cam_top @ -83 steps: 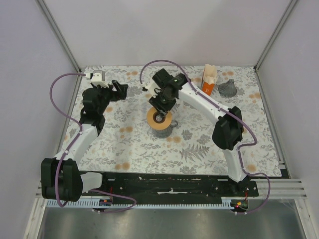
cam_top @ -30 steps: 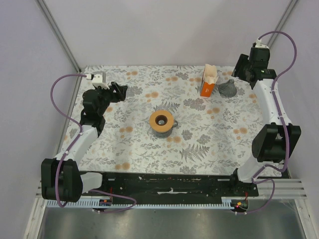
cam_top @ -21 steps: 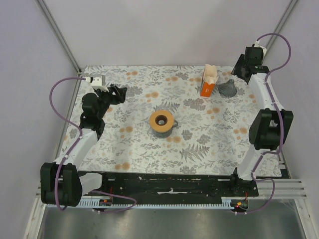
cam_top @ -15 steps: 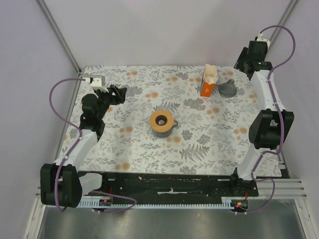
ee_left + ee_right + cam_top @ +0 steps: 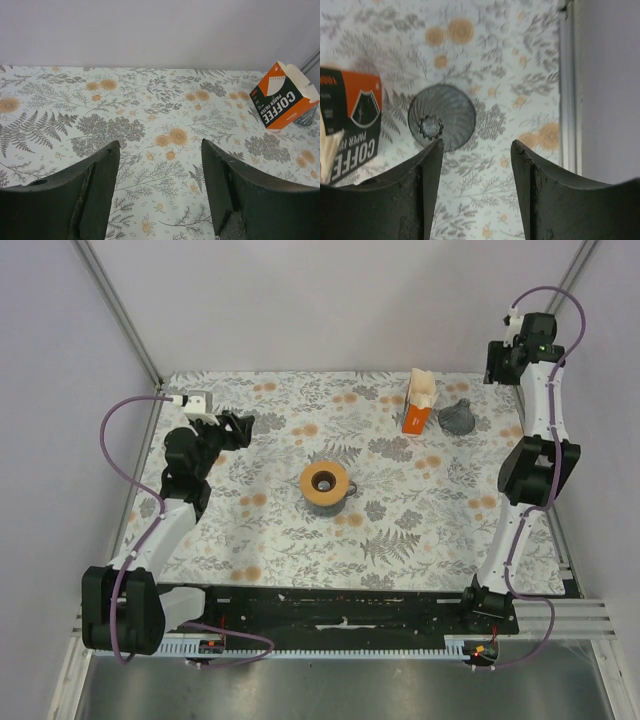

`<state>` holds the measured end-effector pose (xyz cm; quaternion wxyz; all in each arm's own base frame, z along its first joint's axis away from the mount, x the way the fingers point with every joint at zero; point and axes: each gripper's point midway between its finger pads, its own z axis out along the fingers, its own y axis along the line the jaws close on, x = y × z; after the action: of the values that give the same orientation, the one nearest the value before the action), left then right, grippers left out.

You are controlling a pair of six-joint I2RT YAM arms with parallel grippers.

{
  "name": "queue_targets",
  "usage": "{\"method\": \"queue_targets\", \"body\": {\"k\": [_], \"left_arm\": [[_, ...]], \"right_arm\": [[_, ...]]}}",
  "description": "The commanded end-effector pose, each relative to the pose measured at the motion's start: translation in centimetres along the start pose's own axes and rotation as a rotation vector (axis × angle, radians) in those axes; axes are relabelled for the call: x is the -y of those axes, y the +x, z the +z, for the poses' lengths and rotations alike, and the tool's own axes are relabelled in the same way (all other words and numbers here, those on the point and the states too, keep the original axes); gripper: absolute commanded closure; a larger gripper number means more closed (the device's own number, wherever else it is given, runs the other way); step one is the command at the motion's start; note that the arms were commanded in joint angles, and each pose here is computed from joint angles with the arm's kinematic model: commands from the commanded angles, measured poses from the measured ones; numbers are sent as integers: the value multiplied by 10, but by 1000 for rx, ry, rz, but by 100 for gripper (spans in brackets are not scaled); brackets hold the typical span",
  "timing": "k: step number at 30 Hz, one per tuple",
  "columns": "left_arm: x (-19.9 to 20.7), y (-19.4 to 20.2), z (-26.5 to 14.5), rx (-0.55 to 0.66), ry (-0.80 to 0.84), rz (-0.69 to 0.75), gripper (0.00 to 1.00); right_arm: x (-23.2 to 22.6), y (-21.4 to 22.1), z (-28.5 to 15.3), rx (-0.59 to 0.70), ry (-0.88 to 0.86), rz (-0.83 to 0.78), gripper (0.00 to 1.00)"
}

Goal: Place the coffee filter in the dripper

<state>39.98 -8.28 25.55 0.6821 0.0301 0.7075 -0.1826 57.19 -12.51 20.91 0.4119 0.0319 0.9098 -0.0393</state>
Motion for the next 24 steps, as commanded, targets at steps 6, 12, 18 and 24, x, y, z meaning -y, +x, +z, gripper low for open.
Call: {"method": "queue_targets", "body": {"k": [6,12,18,24], "left_arm": [[3,-26,11,48,20,62,29],[3,-24,8,51,19,54,29],[1,-24,7,52,8,72,29],[1,-24,7,53,11,74,29]], "right_arm": [[-38,34,-5,-103,-83,46,39],[-85,35,0,-64,-132,7,40],[-90,32,15,-66,-87,102,49],[-71,34,25,-54,44,187,52]]}}
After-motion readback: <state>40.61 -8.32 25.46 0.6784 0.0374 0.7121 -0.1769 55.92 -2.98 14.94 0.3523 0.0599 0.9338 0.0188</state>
